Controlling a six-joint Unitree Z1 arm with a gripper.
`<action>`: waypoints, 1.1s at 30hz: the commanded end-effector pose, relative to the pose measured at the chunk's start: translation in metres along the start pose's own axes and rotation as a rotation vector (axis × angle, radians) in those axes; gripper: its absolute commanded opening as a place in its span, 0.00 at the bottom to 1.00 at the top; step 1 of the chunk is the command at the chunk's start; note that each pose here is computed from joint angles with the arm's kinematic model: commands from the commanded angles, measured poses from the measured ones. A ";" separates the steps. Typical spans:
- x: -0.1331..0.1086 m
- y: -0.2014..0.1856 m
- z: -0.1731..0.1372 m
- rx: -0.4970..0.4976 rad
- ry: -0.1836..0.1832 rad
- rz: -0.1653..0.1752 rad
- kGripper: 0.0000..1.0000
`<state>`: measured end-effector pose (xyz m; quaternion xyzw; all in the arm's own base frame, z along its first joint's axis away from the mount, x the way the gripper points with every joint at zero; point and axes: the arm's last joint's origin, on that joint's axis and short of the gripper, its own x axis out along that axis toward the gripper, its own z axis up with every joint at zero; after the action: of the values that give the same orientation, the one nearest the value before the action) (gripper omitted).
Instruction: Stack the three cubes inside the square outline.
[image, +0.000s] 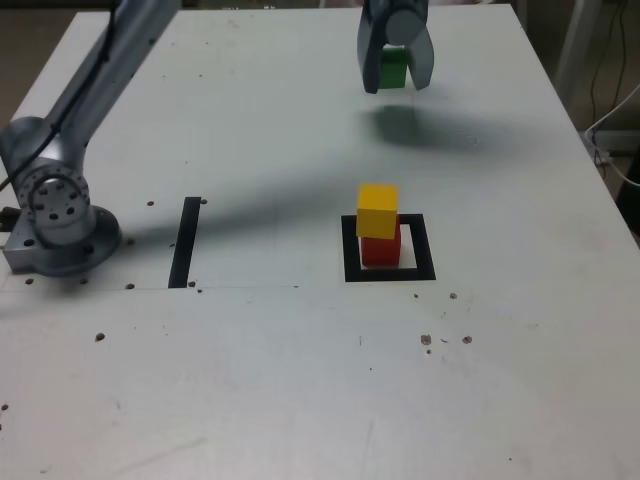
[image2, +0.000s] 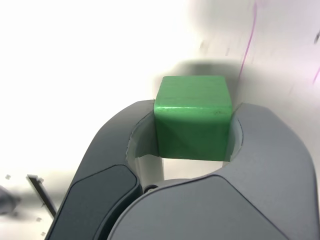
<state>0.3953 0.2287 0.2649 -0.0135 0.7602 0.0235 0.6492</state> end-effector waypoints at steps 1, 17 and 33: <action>-0.012 -0.020 -0.010 0.023 0.022 -0.015 0.25; -0.049 -0.138 -0.046 0.138 0.024 -0.045 0.25; -0.054 -0.214 -0.070 0.207 0.037 -0.038 0.25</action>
<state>0.3515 0.0156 0.3219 0.0381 0.7658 -0.0659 0.6386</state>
